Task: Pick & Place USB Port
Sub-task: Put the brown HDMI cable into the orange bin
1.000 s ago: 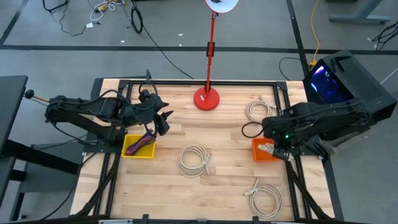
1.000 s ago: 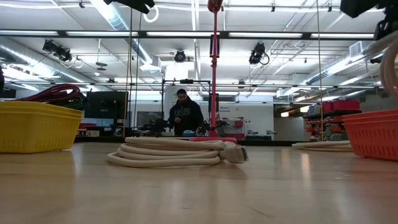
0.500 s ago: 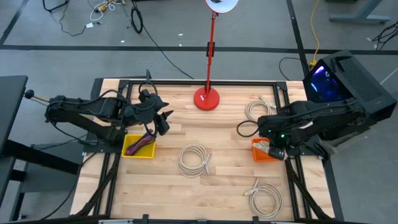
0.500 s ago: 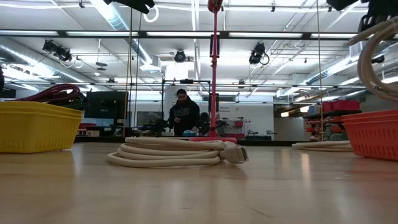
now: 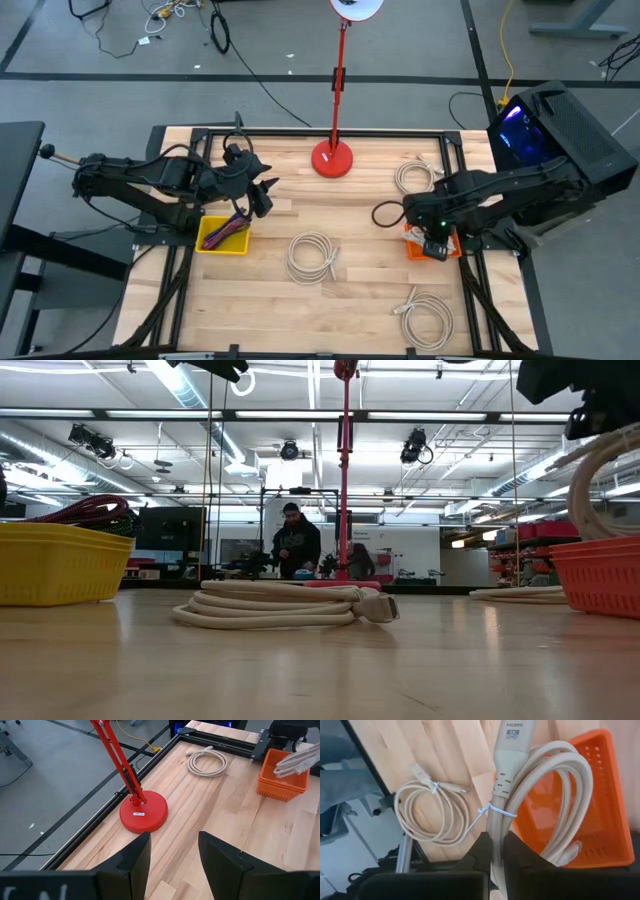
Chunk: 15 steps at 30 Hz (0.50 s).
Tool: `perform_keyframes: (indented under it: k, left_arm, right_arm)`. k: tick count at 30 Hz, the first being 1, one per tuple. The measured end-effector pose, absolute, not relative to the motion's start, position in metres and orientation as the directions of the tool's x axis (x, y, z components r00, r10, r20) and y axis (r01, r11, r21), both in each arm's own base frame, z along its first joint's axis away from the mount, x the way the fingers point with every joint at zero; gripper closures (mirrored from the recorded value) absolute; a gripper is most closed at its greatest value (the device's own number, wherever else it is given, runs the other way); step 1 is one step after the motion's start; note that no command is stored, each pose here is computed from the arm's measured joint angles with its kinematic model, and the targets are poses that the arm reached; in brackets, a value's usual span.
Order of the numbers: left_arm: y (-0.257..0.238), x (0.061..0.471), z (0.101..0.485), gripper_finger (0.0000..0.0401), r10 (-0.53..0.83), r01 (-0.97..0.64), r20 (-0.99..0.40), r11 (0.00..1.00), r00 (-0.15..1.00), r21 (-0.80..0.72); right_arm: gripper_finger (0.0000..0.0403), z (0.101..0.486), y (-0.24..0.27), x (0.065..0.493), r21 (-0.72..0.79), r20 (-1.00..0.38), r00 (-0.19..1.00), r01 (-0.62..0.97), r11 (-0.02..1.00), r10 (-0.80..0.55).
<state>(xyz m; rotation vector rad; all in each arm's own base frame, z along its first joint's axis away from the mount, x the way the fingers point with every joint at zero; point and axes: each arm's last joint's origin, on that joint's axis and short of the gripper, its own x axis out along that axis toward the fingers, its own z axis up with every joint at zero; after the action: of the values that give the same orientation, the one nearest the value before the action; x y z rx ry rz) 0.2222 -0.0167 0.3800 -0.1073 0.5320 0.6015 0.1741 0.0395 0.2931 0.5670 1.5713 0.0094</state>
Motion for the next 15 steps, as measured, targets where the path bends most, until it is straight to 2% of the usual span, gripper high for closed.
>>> perform_keyframes:
  k: [5,11,15]
  left_arm:
    - [-0.017,0.222,0.38,0.0229,0.511,-0.565,-0.508,0.823,0.693,0.058]
    - [-0.017,0.222,0.38,0.0229,0.511,-0.562,-0.51,0.825,0.692,0.064]
    - [-0.017,0.222,0.38,0.0229,0.511,-0.56,-0.51,0.826,0.692,0.068]
  right_arm:
    - [0.0382,0.283,0.039,0.172,0.318,-0.939,-0.01,0.359,0.878,0.344]
    - [0.0317,0.28,0.038,0.17,0.284,-0.949,-0.022,0.364,0.887,0.313]
    - [0.0296,0.28,0.038,0.17,0.282,-0.951,-0.02,0.359,0.89,0.309]
